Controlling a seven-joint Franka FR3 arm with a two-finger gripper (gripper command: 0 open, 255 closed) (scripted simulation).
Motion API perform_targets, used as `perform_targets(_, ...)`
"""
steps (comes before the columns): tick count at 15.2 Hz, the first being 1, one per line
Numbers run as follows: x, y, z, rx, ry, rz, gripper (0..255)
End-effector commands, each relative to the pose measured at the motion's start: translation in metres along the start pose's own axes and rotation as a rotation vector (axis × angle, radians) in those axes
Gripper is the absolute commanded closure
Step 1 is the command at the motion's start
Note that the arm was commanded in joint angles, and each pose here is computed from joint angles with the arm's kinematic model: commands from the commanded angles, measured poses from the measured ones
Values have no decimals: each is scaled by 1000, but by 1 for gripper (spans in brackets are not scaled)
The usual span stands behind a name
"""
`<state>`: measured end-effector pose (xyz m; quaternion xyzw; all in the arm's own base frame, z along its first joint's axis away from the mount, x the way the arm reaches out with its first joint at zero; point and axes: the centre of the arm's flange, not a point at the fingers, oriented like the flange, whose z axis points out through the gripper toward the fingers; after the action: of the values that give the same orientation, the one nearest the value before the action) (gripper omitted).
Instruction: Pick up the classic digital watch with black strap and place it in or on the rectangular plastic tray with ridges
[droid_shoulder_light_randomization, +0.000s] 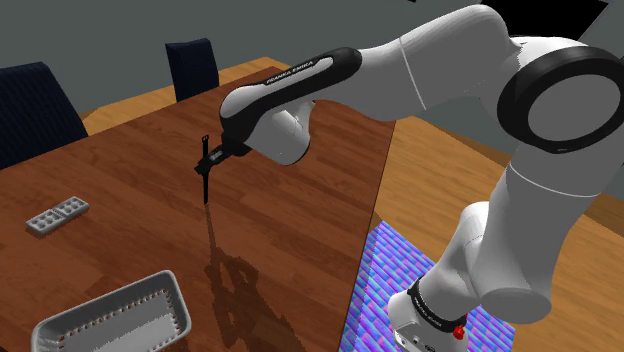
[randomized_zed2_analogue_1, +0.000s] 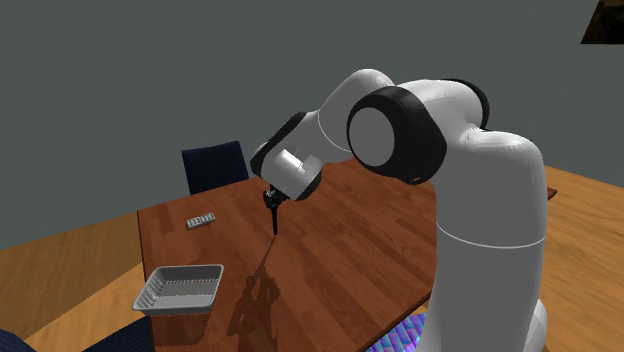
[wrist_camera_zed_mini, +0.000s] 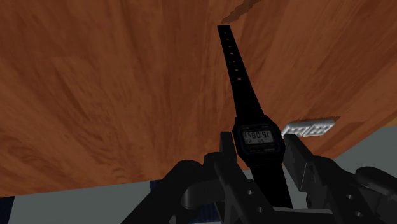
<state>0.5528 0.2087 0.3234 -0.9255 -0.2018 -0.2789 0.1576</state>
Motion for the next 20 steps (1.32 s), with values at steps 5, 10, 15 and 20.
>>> perform_targets(5,9,-3,-13,0,0,0,255)
perform_targets(10,25,-8,-33,0,0,0,255)
perform_targets(15,40,-12,-54,0,0,0,255)
perform_targets(20,55,-17,-75,0,0,0,255)
